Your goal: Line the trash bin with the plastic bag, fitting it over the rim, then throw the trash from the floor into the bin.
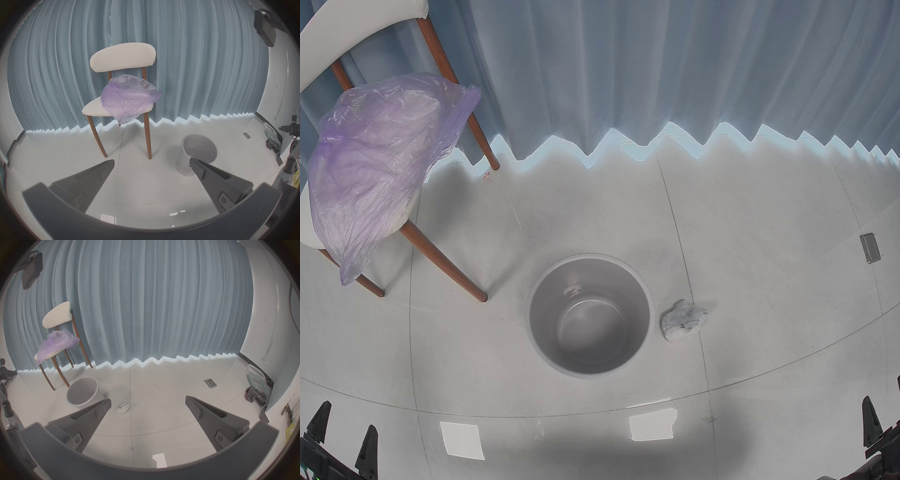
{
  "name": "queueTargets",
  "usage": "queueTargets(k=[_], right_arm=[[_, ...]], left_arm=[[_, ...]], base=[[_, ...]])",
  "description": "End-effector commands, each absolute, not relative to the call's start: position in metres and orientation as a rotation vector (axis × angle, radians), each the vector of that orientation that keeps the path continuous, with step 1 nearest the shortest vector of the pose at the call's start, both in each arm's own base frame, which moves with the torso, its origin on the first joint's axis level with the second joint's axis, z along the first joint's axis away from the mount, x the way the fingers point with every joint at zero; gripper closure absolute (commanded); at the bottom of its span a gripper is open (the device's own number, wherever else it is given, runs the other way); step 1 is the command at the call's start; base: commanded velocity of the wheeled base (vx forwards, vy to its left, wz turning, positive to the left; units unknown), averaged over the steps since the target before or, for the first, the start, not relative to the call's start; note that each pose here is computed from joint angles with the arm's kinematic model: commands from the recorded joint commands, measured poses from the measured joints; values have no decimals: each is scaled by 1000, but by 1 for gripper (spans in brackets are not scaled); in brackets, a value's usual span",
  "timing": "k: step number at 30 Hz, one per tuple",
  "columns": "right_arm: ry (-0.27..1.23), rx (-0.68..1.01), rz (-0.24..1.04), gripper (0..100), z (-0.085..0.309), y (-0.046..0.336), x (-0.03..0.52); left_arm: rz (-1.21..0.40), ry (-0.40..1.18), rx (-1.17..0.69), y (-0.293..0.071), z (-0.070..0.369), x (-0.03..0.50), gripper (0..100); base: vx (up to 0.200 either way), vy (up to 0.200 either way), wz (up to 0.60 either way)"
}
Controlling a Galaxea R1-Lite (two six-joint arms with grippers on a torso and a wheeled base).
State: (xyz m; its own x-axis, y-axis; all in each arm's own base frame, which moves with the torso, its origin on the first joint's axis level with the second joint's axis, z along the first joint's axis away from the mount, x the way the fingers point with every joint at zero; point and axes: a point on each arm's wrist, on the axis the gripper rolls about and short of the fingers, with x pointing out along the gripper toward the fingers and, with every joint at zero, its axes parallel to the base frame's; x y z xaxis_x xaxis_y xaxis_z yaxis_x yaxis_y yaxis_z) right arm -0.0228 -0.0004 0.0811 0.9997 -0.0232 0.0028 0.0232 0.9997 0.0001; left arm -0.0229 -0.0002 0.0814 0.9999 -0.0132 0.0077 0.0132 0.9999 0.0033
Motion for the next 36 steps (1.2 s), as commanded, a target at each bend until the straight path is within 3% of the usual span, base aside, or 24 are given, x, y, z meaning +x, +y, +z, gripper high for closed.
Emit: queueTargets(k=[1, 2, 3, 8, 16, 25, 36], right_arm=[[-3, 0, -23, 0, 76, 0, -23], [-3, 0, -23, 0, 76, 0, -23], [-3, 0, -23, 0, 76, 0, -23], [-3, 0, -23, 0, 76, 0, -23], [-3, 0, -23, 0, 76, 0, -23], [-3, 0, -23, 0, 76, 0, -23], [-3, 0, -23, 0, 76, 0, -23]], left_arm=[[-3, -152, 0, 0, 91, -24, 0], [18, -270, 5, 0, 103, -26, 0], [38, -277, 8, 1, 104, -27, 0], [13, -215, 17, 0, 98, -25, 0], [-200, -245, 74, -4, 113, -28, 0], [-207, -163, 128, -5, 176, -4, 0], [-213, -31, 221, -5, 197, 33, 0]], base=[[0, 0, 0], [0, 0, 0], [0, 0, 0], [0, 0, 0], [0, 0, 0], [0, 0, 0], [0, 0, 0]])
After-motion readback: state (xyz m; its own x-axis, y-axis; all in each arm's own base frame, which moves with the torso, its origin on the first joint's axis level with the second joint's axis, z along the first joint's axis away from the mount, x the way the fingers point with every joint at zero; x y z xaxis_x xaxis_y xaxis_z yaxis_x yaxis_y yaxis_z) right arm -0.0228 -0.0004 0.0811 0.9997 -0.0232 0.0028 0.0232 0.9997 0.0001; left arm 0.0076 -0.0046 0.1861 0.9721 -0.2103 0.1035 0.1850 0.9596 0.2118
